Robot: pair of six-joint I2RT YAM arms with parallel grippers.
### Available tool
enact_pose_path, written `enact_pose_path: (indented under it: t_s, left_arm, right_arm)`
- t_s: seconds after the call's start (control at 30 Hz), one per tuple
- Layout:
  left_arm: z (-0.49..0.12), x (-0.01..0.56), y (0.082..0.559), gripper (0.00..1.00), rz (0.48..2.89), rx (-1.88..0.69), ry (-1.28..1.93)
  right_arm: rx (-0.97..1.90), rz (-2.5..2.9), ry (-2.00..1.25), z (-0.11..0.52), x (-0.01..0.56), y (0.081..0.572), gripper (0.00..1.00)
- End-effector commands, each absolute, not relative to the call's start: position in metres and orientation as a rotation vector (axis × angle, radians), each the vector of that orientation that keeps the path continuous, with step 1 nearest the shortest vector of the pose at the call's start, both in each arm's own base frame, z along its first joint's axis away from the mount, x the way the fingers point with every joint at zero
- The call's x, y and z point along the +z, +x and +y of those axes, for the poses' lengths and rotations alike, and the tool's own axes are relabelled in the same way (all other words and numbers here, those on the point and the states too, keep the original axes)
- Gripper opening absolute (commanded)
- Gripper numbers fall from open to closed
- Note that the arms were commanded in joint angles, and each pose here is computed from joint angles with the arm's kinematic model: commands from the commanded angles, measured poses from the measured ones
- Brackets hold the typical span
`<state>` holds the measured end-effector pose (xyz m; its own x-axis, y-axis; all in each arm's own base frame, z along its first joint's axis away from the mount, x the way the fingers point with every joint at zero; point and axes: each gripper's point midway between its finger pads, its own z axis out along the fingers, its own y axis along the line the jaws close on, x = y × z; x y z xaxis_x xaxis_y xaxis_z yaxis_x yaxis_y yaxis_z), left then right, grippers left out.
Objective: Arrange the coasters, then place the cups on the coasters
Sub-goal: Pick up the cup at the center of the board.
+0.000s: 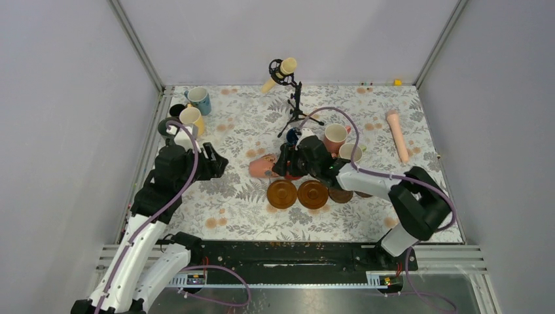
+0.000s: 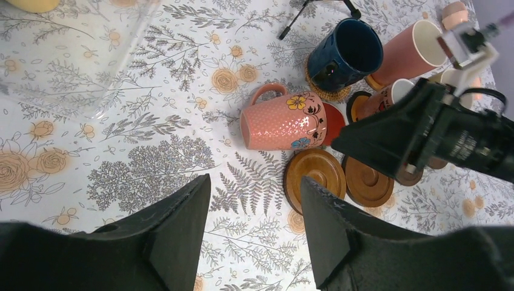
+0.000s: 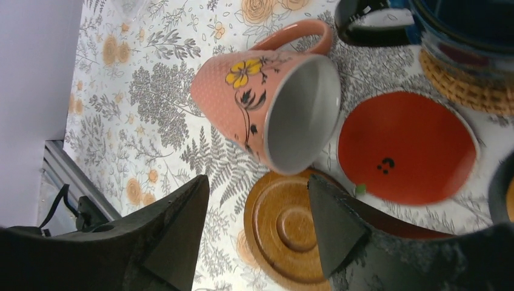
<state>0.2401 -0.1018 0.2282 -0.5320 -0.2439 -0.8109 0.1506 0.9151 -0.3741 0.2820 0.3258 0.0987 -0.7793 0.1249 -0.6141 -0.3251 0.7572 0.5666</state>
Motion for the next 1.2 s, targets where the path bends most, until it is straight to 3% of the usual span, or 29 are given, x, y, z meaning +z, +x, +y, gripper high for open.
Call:
enact_pose_path:
  t_s: [0.0, 0.3, 0.43, 0.6, 0.8, 1.17]
  left_arm:
    - [-0.103, 0.236, 0.243, 0.57, 2.016, -0.493, -0.039]
    - [-0.112, 0.234, 0.24, 0.57, 2.032, -0.507, 0.001]
    - [-0.112, 0.234, 0.239, 0.57, 2.03, -0.506, 0.003]
    - [-0.112, 0.235, 0.239, 0.57, 2.026, -0.504, 0.002]
    - [-0.109, 0.236, 0.238, 0.57, 2.024, -0.49, 0.002]
    - [-0.1, 0.241, 0.238, 0.62, 2.001, -0.446, -0.03]
  right_arm:
    - [0.974, 2.195, -0.235, 0.358, 0.118, 0.305, 0.68]
    - [0.939, 2.252, -0.297, 0.371, 0.093, 0.315, 0.68]
    - [0.978, 2.246, -0.343, 0.381, 0.093, 0.315, 0.63]
    - [1.046, 2.195, -0.396, 0.392, 0.109, 0.315, 0.45]
    - [1.109, 2.147, -0.431, 0.403, 0.138, 0.315, 0.01]
    - [1.184, 2.138, -0.432, 0.393, 0.213, 0.291, 0.0]
